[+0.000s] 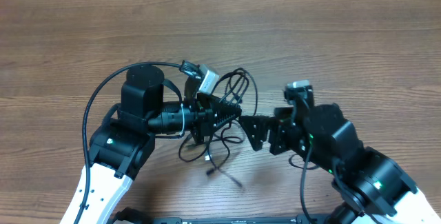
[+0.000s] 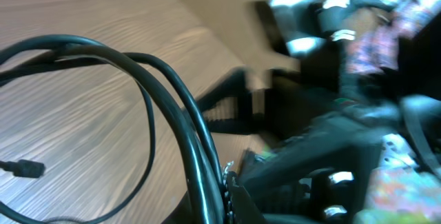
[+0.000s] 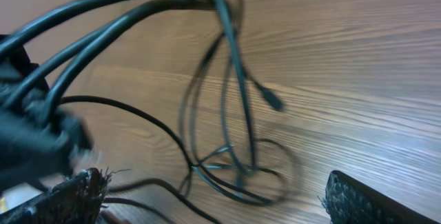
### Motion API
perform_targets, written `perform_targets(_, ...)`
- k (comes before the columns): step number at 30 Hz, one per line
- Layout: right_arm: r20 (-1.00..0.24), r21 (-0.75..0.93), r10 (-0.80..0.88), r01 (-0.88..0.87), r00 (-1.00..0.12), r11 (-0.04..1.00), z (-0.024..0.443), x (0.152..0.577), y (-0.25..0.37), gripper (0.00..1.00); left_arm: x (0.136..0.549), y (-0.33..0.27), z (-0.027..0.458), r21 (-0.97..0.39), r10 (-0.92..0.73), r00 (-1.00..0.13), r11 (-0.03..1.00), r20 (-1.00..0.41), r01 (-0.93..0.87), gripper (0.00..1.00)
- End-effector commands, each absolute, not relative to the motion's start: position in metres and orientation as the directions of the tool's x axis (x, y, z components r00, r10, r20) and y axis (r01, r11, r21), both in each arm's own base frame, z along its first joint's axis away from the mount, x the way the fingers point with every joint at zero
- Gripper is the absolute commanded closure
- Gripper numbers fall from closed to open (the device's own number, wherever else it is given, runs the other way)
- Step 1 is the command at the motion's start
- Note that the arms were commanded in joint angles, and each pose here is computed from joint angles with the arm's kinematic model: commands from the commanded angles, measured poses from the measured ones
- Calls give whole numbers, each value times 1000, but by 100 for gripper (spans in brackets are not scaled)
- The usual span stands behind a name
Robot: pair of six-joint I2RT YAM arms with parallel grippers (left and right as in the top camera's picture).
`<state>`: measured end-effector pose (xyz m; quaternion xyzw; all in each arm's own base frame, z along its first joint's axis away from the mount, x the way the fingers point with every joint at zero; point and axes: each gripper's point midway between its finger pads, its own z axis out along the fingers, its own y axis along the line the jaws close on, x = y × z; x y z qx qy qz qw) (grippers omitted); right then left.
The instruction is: Untangle cables
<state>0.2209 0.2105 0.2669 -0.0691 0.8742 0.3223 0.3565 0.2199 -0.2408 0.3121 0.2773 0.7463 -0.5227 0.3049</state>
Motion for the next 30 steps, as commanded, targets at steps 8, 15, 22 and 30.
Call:
perform_targets(8,-630,383,290,37,-721,923,218,277,166,96,191,-232,353,-535,102,-537,49,-838,844,96)
perform_targets(15,-630,335,449,301,-633,893,227,270,65,96,280,-139,299,-644,-147,-712,578,-687,501,96)
perform_targets(22,-649,276,492,423,-580,863,232,247,2,96,299,-78,283,-681,-322,-723,679,-612,274,96)
perform_targets(30,-558,362,543,405,-628,840,224,243,9,38,304,-60,264,-729,-453,-749,682,-484,59,96)
